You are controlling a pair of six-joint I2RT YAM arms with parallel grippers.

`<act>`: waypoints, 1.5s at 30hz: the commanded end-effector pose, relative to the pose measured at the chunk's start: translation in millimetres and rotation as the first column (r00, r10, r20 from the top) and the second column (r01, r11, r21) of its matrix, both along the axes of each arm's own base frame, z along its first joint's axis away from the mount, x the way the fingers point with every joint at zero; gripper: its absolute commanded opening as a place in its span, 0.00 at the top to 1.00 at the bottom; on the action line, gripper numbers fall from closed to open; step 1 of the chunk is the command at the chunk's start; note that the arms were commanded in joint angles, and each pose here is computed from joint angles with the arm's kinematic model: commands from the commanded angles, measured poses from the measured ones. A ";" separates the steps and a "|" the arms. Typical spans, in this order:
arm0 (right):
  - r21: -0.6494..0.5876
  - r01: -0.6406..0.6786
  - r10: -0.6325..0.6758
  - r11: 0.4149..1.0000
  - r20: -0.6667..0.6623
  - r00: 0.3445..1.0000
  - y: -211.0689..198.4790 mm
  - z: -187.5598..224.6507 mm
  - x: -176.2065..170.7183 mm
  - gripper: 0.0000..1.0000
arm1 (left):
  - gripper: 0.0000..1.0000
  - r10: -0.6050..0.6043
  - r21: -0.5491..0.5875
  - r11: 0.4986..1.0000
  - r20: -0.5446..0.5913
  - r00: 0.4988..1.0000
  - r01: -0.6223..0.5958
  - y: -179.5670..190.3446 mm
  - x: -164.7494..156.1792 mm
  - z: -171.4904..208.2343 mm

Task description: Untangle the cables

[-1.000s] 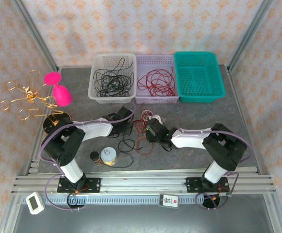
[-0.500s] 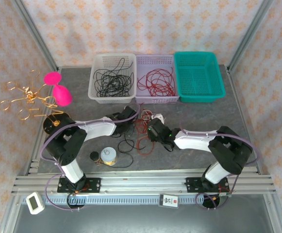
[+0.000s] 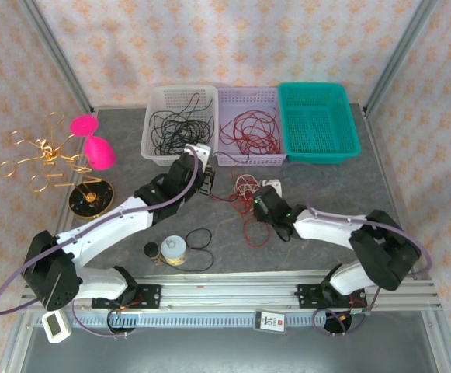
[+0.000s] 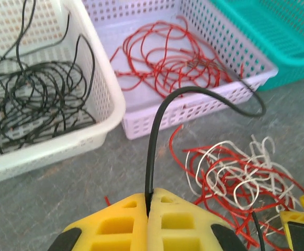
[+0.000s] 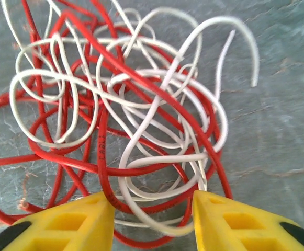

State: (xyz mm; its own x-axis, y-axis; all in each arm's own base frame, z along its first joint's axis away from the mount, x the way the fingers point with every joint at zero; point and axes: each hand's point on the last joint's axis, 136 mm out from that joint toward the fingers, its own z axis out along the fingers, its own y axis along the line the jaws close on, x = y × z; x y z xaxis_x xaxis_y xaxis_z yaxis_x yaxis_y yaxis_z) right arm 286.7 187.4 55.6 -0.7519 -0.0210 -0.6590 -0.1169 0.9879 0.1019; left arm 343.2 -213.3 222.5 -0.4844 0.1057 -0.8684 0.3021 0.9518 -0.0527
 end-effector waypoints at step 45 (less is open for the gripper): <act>0.396 -0.367 0.346 0.842 0.126 0.930 93.0 95.6 -37.6 0.48 | 0.62 0.466 0.040 0.885 -0.046 0.883 -0.465 161.5 233.8 -55.2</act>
State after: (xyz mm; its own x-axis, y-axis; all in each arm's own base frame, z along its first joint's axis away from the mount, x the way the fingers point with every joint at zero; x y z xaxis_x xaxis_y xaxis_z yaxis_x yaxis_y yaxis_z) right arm 255.7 254.4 143.2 -0.7210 0.0257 -0.6924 -0.3916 0.8093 0.4378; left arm 579.5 -51.8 123.4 -0.5947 -0.0965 -0.7981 -0.1818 0.9832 0.0165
